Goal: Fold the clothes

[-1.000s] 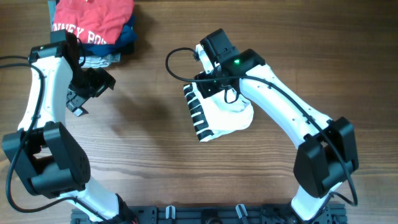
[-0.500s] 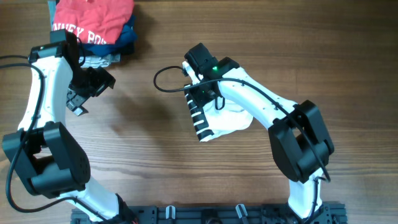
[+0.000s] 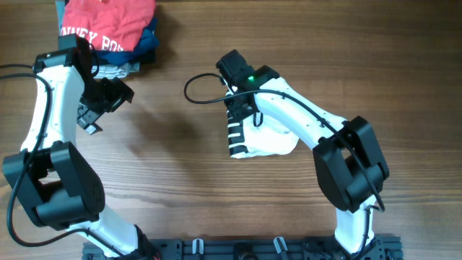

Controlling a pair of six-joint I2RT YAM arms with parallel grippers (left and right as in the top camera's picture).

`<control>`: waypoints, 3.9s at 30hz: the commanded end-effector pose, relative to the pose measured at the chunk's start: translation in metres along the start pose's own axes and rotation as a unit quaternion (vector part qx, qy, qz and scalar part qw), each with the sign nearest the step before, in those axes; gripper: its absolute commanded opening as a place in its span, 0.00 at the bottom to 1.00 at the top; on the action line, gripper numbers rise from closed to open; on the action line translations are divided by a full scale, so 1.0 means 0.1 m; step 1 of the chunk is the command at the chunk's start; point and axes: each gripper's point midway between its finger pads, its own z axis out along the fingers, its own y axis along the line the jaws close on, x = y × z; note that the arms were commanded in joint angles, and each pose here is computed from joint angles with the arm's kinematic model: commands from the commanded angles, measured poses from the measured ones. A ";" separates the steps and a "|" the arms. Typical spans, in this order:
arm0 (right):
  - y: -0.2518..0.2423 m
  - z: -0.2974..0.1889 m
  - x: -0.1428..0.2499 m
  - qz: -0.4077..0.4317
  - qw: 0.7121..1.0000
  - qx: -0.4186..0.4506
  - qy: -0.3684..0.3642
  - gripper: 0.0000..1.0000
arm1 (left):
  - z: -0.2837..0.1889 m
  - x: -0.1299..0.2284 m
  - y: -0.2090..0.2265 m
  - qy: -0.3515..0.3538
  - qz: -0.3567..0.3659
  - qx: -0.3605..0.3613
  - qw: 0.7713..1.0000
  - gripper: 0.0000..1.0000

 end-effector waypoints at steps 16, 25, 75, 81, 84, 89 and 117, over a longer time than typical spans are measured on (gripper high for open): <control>-0.58 -0.40 0.08 0.119 0.992 0.041 0.016 0.12 | 0.02 0.00 0.03 -0.001 -0.001 -0.005 1.000 1.00; -0.43 -0.36 0.12 0.121 0.992 -0.022 0.032 0.31 | 0.02 0.01 0.03 0.001 -0.001 -0.007 1.000 1.00; -0.54 0.03 0.24 0.140 0.987 -0.065 0.049 0.11 | 0.02 0.04 0.06 0.008 -0.001 -0.012 1.000 1.00; -0.74 0.05 0.22 0.206 0.978 -0.004 0.040 0.04 | 0.02 0.04 0.06 0.008 -0.001 -0.012 1.000 1.00; -0.86 -0.22 0.14 0.240 0.970 0.021 0.018 0.04 | 0.02 0.04 0.06 0.008 0.001 -0.012 1.000 1.00; -1.12 -0.95 0.10 0.287 0.956 0.032 -0.044 0.05 | 0.02 0.04 0.06 0.008 0.003 -0.012 1.000 1.00; -0.67 0.07 0.07 0.198 0.979 -0.052 0.009 0.32 | 0.02 0.04 0.06 0.008 0.003 -0.012 1.000 1.00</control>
